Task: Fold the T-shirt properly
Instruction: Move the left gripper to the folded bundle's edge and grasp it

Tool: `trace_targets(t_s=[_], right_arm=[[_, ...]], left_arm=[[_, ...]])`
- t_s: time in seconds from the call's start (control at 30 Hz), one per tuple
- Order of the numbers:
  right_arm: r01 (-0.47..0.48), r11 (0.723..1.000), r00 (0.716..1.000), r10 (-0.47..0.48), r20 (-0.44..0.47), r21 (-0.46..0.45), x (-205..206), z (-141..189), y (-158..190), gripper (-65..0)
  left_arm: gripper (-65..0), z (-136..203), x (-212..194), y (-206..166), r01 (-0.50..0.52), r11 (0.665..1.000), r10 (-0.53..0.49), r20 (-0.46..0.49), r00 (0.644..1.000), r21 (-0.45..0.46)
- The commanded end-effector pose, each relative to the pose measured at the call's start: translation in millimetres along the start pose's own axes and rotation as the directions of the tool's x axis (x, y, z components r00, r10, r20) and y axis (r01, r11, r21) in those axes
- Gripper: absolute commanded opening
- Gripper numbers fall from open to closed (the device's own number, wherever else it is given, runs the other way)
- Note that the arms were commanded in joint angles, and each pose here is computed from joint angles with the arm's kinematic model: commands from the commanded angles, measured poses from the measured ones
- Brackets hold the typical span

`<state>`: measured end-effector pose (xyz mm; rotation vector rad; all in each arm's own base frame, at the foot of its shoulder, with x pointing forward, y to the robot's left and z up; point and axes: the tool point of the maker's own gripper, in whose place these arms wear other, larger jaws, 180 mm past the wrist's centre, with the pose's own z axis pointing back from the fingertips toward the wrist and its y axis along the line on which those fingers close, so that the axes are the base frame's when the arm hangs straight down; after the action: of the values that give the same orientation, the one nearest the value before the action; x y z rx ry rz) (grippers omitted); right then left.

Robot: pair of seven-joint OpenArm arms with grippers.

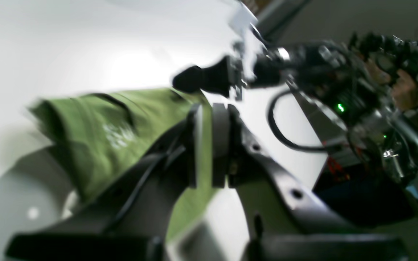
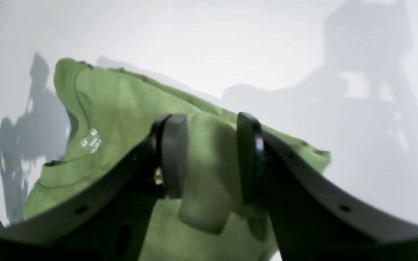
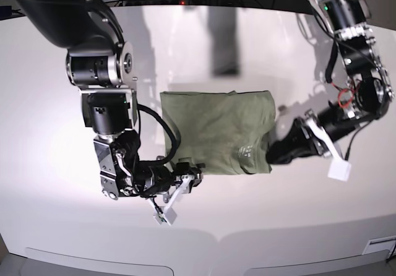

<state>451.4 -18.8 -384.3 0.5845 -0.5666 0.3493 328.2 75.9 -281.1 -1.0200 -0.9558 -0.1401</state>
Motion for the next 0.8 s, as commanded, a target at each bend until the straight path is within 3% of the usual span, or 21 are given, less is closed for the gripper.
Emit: trace_targets(t_s=[0.0, 0.17, 0.23, 0.37, 0.47, 0.57, 0.77], right_arm=[[-0.033, 0.999, 0.997, 0.033, 0.07, 0.003, 33.5, 10.8, 2.8, -42.1], [-0.033, 0.999, 0.998, 0.033, 0.058, 0.002, 31.2, 11.1, 2.1, -42.1], [-0.034, 0.999, 0.998, 0.033, 0.058, 0.002, 31.5, 11.2, 2.1, -42.1], [-0.033, 0.999, 0.998, 0.033, 0.046, -0.001, 28.9, 11.7, 0.6, -42.1], [-0.032, 0.999, 0.999, 0.032, 0.03, -0.002, 25.7, 11.9, -0.3, -42.1], [-0.027, 1.0, 0.999, 0.027, 0.022, -0.001, 20.9, 10.7, -0.9, -42.1], [0.006, 1.0, 0.999, -0.006, -0.032, 0.012, -12.7, 0.3, 0.6, -42.1]], left_arm=[[-60.1, 0.7, 7.6, -8.8, 0.033, 0.999, -0.033, 0.028, 0.999, -0.016], [-64.5, -7.7, -62.3, -5.1, 0.012, 0.998, -0.003, -0.14, 0.99, 0.059], [-65.0, -17.4, -81.5, -11.6, 0.024, 0.998, -0.014, -0.165, 0.986, 0.061], [-65.0, -42.8, -95.4, -18.9, 0.139, 0.987, -0.12, -0.215, 0.969, 0.077], [-65.0, -51.1, -112.4, -3.0, 0.254, 0.951, -0.184, -0.333, 0.925, 0.179], [-65.0, -50.4, -119.6, 15.9, 0.359, 0.89, -0.227, -0.408, 0.884, 0.283], [-65.0, -46.4, -116.9, 29.4, 0.449, 0.829, -0.281, -0.446, 0.85, 0.334]])
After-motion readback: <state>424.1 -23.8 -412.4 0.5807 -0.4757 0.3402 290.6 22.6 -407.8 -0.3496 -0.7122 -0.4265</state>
